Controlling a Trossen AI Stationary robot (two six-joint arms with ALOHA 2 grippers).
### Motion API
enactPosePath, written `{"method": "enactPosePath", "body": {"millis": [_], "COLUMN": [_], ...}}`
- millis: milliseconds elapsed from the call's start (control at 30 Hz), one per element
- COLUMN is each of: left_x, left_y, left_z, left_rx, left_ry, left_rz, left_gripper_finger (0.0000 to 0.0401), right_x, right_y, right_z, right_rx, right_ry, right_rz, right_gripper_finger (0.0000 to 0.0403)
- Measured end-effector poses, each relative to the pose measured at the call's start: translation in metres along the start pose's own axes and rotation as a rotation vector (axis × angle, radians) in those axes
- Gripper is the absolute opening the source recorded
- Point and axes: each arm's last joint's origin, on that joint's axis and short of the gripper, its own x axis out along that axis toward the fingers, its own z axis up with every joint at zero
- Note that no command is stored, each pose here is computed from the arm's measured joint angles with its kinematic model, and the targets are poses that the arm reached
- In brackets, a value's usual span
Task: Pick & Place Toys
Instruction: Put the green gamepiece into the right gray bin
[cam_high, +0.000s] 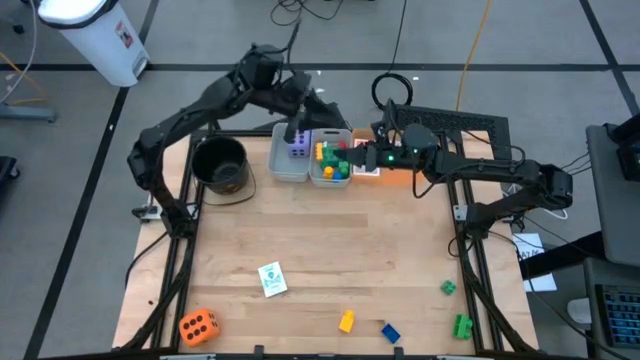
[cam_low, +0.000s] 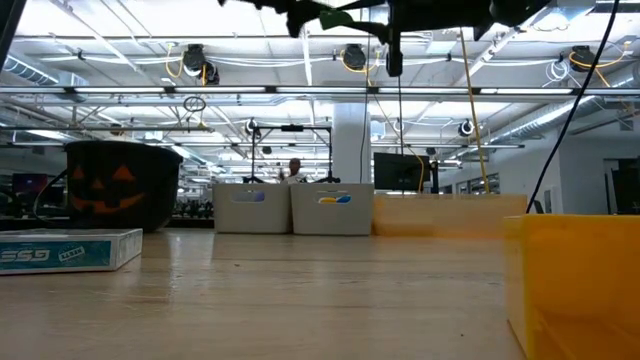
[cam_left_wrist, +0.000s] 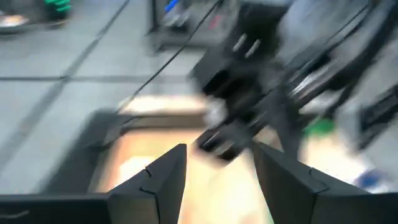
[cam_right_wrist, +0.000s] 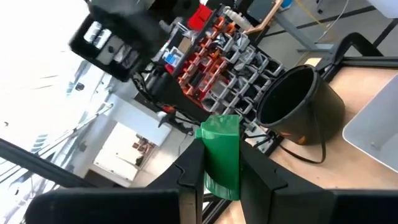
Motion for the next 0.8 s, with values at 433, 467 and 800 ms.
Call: {"method": "enactPosePath", "body": {"millis": [433, 467, 800], "left_x": [0.022, 0.023, 0.032], "left_y": [-0.037, -0.039, -0.057], "left_z": [-0.004, -0.003, -0.005], "left_rx": [0.129, 0.125, 0.143], "left_ry": [0.215, 0.213, 0.268], "left_rz": [0.165, 0.158, 0.187], "left_gripper_finger": [0.0299, 0.0307, 0.0346], "right_x": [-0.003, -0.004, -0.004], "right_y": [-0.012, -0.013, -0.016], "right_z": [0.008, 0.008, 0.009], "right_rx": [0.053, 0.056, 0.052], "right_ry": [-0.008, -0.002, -0.025], "right_rz": [-0.07, -0.081, -0.113], "right_gripper_finger": [0.0055, 0.0055, 0.0055]}}
